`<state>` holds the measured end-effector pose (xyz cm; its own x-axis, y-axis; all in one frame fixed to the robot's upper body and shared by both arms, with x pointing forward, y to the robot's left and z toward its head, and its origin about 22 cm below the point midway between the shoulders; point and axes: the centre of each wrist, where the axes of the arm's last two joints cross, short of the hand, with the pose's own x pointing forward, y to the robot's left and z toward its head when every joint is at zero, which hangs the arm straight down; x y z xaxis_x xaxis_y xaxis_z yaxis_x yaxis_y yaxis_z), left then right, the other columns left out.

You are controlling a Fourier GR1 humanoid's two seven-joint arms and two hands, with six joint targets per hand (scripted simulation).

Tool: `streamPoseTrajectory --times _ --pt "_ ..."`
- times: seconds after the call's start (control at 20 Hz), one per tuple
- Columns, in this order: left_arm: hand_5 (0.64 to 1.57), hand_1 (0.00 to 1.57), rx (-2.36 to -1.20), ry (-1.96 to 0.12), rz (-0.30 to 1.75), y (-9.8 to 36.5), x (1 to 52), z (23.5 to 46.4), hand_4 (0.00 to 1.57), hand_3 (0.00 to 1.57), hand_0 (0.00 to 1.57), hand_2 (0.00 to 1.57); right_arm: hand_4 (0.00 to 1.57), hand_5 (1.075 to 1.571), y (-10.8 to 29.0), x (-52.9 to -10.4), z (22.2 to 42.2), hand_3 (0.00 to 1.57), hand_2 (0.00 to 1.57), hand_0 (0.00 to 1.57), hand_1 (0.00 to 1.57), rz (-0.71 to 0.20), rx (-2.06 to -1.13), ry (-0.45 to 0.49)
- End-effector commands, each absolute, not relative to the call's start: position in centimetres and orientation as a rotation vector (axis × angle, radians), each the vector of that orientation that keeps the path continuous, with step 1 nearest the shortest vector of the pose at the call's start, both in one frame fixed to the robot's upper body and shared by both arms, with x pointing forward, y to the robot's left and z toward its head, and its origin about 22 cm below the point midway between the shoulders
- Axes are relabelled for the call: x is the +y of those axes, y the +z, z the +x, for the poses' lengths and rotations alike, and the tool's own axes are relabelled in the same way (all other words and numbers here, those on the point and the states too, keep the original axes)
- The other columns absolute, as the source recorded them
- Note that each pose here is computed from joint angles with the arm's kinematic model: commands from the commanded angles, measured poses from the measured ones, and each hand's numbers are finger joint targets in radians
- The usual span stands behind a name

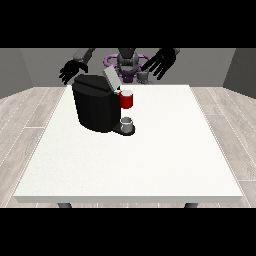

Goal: Insert the coffee pod into the coffee machine and close the lid

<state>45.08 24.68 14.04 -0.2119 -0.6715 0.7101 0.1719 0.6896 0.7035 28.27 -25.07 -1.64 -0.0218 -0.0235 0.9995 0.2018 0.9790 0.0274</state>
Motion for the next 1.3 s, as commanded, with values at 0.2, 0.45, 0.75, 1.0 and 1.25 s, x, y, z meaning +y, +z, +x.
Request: streamPoseTrajectory --times 0.2,0.45,0.75,1.0,1.25 --pt "1.571 0.0 -1.571 -0.472 0.082 3.9 24.7 41.5 0.0 0.0 0.0 0.0 0.37 1.571 -3.2 -27.3 25.5 0.0 0.0 0.0 0.0 -0.177 -1.531 -0.085" --pt "1.571 0.0 -1.48 -0.298 -0.012 -1.0 24.8 38.8 0.14 0.0 0.0 0.0 0.26 1.571 0.8 -25.6 27.2 0.0 0.0 0.0 0.0 -0.073 -1.535 -0.01" --pt "1.571 0.0 -1.447 -0.27 -0.089 -3.1 25.2 36.6 0.0 0.0 0.0 0.0 0.0 1.571 1.8 -26.9 27.8 0.0 0.0 0.0 0.0 -0.076 -1.583 0.031" --pt "1.571 0.0 -1.463 -0.205 -0.173 -3.7 23.9 35.5 0.06 0.0 0.0 0.0 0.0 1.571 4.0 -26.3 29.3 0.0 0.0 0.0 0.0 -0.048 -1.579 0.103" --pt "1.571 0.0 -1.467 -0.195 -0.189 -4.7 22.9 33.2 0.0 0.0 0.0 0.0 0.22 1.571 3.2 -26.0 29.8 0.0 0.0 0.0 0.0 -0.074 -1.59 0.169"
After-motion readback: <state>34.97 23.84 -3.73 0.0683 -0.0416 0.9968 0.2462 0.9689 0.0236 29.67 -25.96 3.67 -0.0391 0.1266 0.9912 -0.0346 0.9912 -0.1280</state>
